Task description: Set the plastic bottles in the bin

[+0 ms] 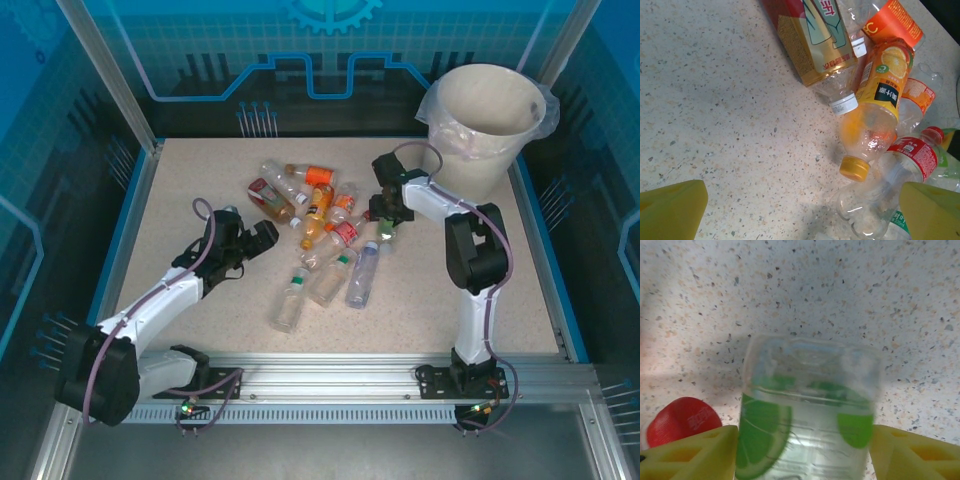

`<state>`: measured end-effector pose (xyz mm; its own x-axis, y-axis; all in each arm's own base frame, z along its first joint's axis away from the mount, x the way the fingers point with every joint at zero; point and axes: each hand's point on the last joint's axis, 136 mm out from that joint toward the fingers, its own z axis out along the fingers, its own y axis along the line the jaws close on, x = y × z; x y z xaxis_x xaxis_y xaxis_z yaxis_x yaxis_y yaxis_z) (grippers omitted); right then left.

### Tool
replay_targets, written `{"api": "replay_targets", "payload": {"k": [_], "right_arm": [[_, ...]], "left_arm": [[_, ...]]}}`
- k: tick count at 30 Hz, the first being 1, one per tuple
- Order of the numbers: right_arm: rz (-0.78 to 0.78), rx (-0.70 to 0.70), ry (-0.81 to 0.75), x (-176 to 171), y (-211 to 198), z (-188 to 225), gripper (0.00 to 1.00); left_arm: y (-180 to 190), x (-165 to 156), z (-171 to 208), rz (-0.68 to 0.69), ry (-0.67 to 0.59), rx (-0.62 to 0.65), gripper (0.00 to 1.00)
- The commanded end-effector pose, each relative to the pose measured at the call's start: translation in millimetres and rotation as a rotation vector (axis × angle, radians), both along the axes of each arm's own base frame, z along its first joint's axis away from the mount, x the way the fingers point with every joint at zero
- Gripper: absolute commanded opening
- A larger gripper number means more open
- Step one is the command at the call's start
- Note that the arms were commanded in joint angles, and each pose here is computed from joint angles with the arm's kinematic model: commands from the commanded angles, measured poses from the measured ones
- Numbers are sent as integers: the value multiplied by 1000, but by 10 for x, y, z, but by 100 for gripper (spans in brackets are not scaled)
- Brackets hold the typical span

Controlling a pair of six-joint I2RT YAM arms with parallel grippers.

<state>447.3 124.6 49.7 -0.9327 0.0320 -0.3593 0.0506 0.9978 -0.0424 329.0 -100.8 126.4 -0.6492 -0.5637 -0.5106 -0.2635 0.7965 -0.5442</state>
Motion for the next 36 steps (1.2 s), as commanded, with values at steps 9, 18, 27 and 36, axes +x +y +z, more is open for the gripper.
{"api": "replay_targets", "payload": {"k": [9,18,27,36], "right_arm": [[-64,6,70,-80,-136,-327,69],[-81,46,-16,-92,-216,-197,55],[-50,60,-232,-108,-302,578,38],[24,59,-488,-147,-359,1660,35]], "left_arm": [[4,50,59,4,-5,-2,99],[-86,67,91,-35,-11,-30,99],[-123,72,136,-43,-34,-59,99],[-188,114,247,-71,-65,-82,99]]}}
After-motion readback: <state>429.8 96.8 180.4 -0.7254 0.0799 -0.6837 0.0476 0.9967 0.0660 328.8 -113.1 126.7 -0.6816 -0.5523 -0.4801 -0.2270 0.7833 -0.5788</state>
